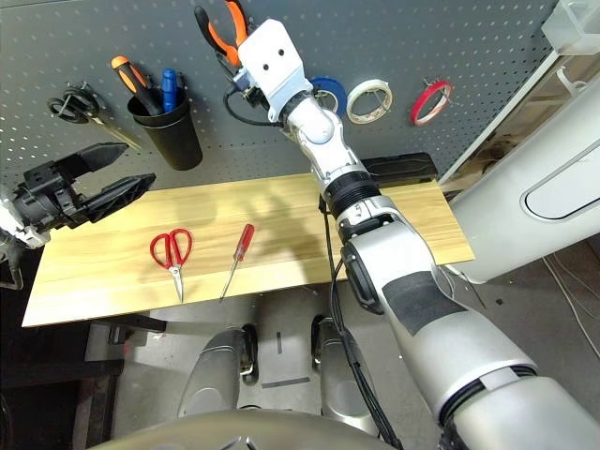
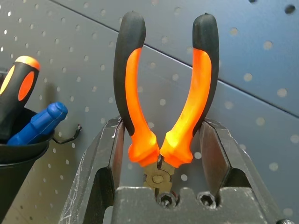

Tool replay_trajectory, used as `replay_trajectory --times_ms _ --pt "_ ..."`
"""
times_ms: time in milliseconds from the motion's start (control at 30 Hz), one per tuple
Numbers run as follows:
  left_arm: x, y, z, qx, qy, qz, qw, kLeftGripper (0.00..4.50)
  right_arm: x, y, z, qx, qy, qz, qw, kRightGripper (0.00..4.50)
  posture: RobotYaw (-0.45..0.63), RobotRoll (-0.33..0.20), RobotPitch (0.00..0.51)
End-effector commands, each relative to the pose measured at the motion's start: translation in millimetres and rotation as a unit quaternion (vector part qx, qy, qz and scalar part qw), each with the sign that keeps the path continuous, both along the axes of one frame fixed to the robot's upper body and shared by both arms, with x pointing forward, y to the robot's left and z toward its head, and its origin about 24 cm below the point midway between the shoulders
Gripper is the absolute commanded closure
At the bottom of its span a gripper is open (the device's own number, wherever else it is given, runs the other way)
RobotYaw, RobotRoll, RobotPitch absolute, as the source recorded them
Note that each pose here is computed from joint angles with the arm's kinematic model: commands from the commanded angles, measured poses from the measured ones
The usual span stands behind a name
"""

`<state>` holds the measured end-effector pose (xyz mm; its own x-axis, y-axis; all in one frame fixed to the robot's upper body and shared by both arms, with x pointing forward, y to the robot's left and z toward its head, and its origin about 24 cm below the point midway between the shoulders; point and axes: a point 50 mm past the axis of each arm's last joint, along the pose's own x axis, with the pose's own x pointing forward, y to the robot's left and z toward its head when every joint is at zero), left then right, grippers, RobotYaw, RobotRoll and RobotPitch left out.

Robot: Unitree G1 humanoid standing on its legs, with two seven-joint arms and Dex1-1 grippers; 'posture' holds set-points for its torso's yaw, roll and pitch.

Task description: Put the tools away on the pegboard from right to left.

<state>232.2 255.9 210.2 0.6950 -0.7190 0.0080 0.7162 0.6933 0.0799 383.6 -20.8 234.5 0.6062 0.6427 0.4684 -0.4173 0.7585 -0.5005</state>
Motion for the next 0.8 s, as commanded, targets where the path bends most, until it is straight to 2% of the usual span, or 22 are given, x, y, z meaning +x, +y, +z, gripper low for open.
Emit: replay_trajectory --times_ms 33,367,800 --pt "-0.8 -1.0 -4.2 0.001 0.004 -0.007 1.000 0.00 -8.0 9.1 13.5 -0.032 -0.074 0.000 0.997 1.91 0.06 0.000 0.126" --pt "0.5 1.0 -5.4 0.000 0.004 -0.010 1.000 0.00 -13.1 18.1 12.5 -0.044 -0.106 -0.010 0.993 1.91 0.05 0.000 0.127" --pt "-0.3 4.0 -6.5 0.001 0.002 -0.011 1.000 0.00 -5.5 10.6 7.2 0.003 -0.051 -0.018 0.999 1.91 0.06 0.000 0.124"
